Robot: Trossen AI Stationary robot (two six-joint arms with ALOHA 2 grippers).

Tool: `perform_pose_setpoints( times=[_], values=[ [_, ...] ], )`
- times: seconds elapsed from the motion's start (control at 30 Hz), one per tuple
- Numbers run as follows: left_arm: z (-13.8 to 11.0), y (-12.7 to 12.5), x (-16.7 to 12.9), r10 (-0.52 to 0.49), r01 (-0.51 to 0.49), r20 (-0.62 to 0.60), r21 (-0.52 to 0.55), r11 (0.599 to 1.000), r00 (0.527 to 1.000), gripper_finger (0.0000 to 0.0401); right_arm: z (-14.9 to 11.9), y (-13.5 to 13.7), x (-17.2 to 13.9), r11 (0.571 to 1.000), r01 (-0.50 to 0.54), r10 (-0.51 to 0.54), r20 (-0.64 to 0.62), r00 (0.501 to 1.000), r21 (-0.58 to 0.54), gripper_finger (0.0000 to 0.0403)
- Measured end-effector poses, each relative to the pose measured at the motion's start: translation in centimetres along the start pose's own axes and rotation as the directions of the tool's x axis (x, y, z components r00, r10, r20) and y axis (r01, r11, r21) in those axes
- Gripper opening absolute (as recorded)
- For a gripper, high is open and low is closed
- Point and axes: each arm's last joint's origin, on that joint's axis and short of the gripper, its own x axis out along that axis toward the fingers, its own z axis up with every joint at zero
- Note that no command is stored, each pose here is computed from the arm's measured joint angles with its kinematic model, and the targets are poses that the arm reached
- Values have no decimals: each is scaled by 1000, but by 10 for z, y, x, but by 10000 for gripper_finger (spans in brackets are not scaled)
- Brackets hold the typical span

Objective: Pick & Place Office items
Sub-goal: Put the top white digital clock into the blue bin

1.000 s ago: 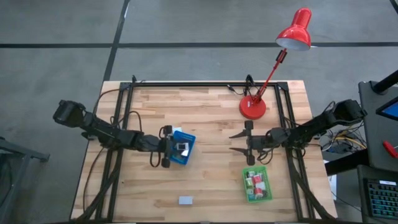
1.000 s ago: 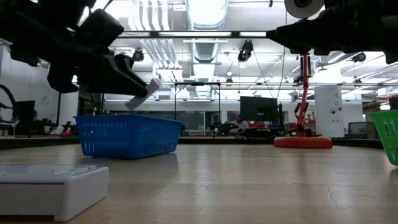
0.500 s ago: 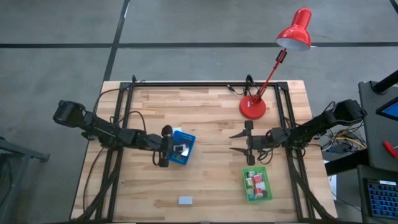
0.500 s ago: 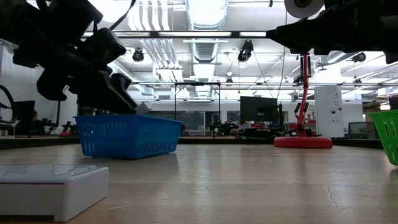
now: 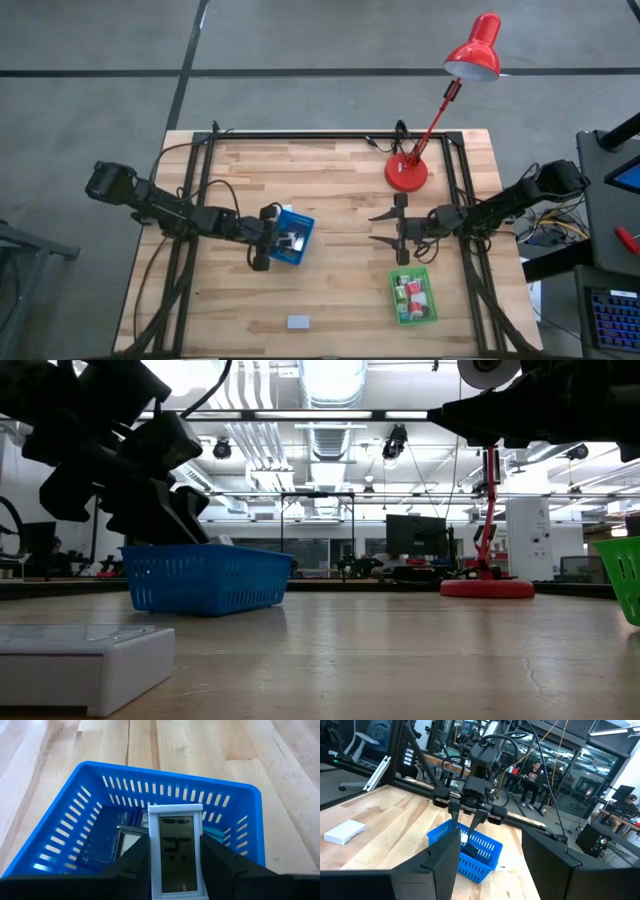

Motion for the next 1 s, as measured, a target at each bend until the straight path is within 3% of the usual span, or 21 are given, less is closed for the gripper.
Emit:
perform_pose_setpoints(
  times=[1.0],
  values=[
    [-4,-1,10,-22,20,-71,-28,999,997,142,0,0,0,1000,5,-5,-1,1000,0,203]
  ],
)
